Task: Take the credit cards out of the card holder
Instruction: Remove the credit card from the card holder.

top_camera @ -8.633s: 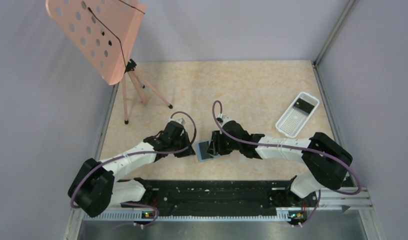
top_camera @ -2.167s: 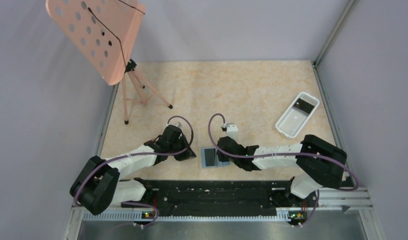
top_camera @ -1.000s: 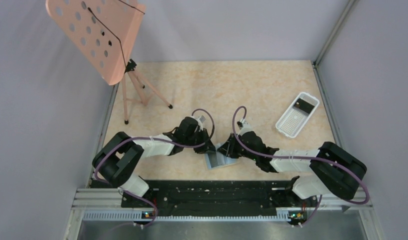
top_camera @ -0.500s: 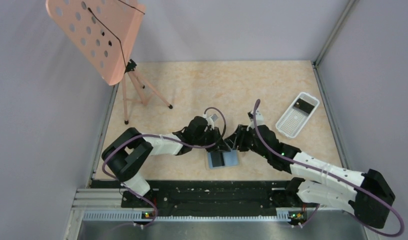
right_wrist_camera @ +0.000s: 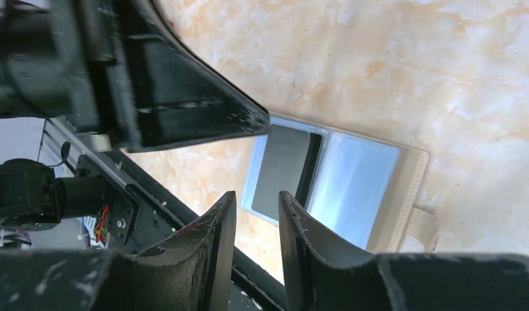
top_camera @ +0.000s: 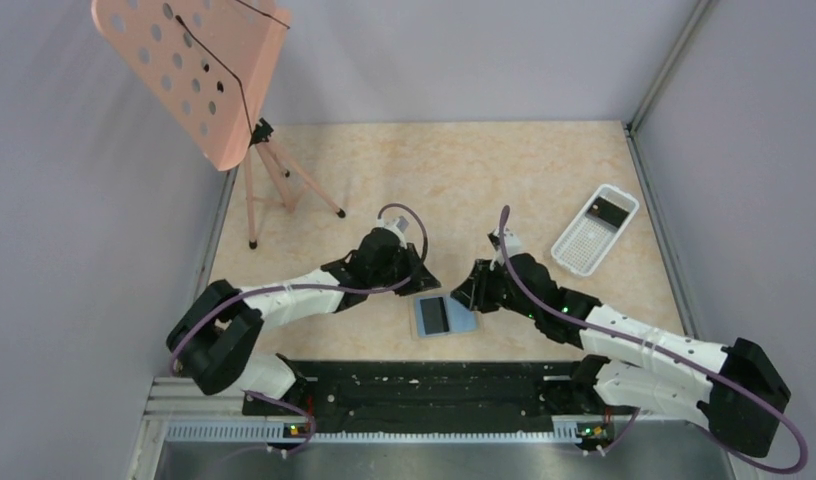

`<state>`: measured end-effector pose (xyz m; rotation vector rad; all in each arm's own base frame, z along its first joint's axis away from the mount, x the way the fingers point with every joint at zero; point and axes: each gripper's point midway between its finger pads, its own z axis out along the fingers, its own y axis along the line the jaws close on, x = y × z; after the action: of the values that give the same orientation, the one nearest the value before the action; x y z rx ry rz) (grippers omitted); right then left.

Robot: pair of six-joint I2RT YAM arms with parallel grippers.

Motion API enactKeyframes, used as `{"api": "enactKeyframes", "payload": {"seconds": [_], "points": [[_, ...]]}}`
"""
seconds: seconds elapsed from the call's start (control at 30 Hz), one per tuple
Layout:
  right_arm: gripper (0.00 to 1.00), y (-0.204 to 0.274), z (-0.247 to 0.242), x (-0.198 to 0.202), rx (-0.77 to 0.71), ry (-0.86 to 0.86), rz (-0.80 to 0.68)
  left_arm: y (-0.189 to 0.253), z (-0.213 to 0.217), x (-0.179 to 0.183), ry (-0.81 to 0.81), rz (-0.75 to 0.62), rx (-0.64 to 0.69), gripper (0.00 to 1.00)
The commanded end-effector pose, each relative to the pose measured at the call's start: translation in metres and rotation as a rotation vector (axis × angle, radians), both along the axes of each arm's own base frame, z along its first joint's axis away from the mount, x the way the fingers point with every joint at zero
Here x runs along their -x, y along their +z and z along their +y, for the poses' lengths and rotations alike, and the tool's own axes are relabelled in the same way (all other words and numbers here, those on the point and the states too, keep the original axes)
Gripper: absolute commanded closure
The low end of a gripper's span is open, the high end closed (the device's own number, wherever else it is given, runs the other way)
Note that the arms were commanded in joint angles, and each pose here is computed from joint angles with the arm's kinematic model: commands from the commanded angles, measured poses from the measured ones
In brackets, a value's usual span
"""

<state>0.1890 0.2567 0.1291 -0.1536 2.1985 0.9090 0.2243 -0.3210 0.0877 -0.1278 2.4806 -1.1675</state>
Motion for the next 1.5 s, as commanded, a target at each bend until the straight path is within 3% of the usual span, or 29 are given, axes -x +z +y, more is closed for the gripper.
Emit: {"api": "enactKeyframes", "payload": {"seconds": [0.0, 0.13, 0.5, 0.83, 1.2, 1.47], "points": [[0.69, -0.002, 0.011, -0.006, -0.037, -0.003, 0.022, 0.000, 0.032, -0.001, 0.087, -0.042, -0.107, 0.82], [0.71, -0.013, 0.015, -0.015, 0.023, -0.014, 0.048, 0.000, 0.042, 0.007, 0.116, -0.042, -0.088, 0.82], [0.71, -0.041, 0.040, -0.016, -0.043, 0.034, 0.161, -0.027, 0.049, 0.025, 0.115, -0.008, -0.038, 0.84], [0.72, -0.075, 0.039, -0.011, -0.021, 0.069, 0.269, -0.052, 0.059, 0.037, 0.093, 0.027, -0.094, 0.84], [0.73, -0.093, 0.027, -0.018, 0.059, 0.062, 0.268, -0.067, 0.067, 0.039, 0.101, 0.049, -0.157, 0.85], [0.73, -0.103, 0.035, -0.012, 0.033, 0.102, 0.307, -0.068, 0.066, 0.041, 0.080, 0.056, -0.169, 0.87]]}}
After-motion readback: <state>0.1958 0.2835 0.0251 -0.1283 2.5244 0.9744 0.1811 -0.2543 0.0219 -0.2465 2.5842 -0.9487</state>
